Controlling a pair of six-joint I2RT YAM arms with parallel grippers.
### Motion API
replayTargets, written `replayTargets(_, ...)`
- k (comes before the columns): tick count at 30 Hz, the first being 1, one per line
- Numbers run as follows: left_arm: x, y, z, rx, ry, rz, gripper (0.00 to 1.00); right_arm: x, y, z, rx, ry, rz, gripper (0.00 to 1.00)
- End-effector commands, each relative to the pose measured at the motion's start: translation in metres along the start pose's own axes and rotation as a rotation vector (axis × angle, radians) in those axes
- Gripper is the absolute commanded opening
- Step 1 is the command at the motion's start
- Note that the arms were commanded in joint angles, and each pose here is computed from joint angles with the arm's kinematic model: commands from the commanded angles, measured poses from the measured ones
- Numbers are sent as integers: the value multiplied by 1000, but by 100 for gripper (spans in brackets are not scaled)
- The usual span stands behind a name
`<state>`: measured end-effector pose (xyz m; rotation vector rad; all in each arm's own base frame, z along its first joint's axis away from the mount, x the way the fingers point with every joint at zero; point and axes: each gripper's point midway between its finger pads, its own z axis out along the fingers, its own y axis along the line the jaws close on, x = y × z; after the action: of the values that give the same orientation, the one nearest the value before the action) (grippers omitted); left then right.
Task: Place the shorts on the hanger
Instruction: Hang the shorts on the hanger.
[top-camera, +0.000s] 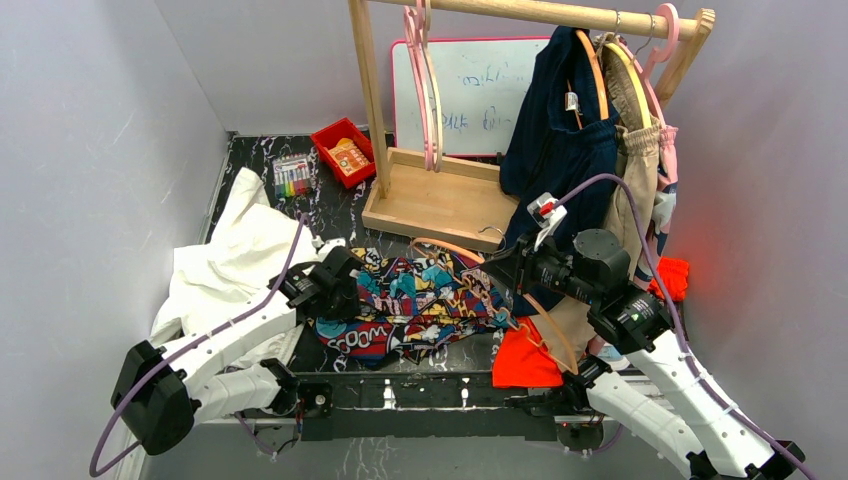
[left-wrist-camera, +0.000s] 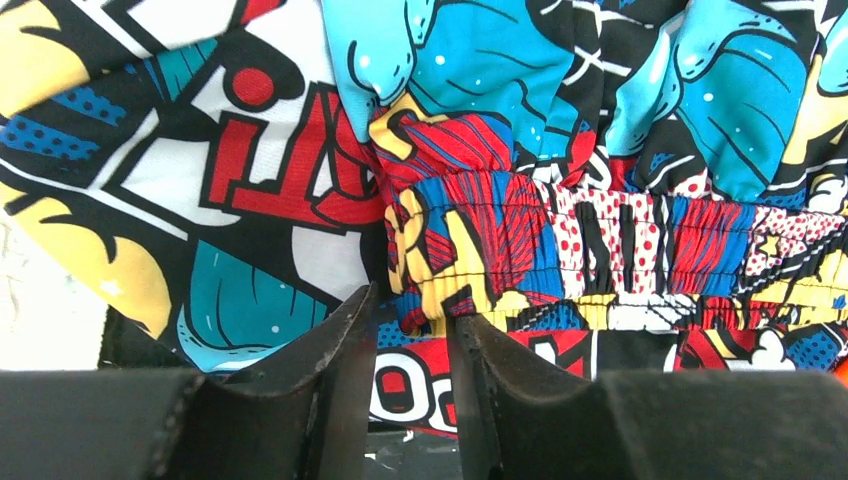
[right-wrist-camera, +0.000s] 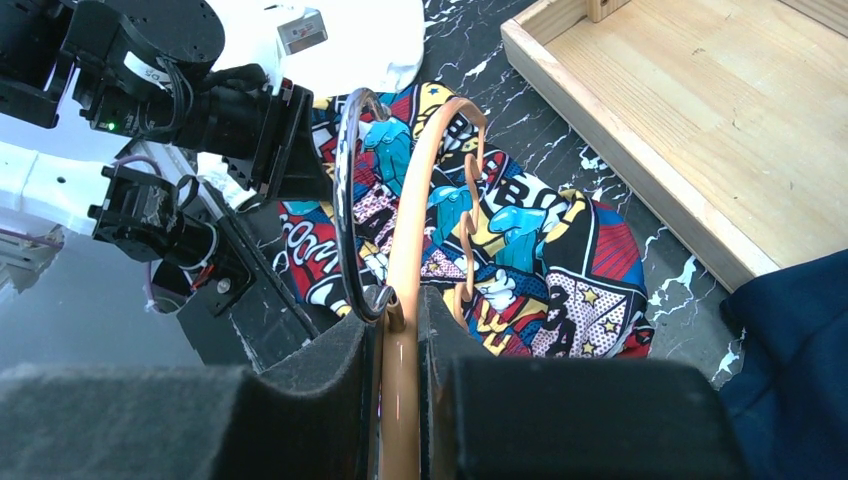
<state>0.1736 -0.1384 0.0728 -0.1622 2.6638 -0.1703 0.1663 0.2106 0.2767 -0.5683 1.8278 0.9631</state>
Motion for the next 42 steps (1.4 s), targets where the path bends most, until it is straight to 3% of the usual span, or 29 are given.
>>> replayTargets(1, -16, 6, 1, -34, -80, 0, 28, -27, 11, -9, -27, -92, -52, 0)
replayTargets(17, -28, 6, 16, -30, -177, -10, 31, -29, 13, -8, -33, -86, -59, 0)
replayTargets(21, -26, 5, 19, -23, -172, -4, 24, -30, 14, -7, -46, -83, -60, 0)
replayTargets(23, -28, 3, 18, -19, -173, 3, 13, -31, 16, -7, -52, -84, -63, 0)
replayTargets(25, -35, 0, 11, -11, -192, 9, 1, -34, 18, -10, -55, -94, -74, 0)
replayTargets(34, -89, -30, -77, 102, -275, 62, 0, -79, 44, -47, -100, -226, -254, 0)
replayTargets(42, -77, -42, -73, 148, -196, 45, 0, -72, 85, -60, -329, -231, -284, 0)
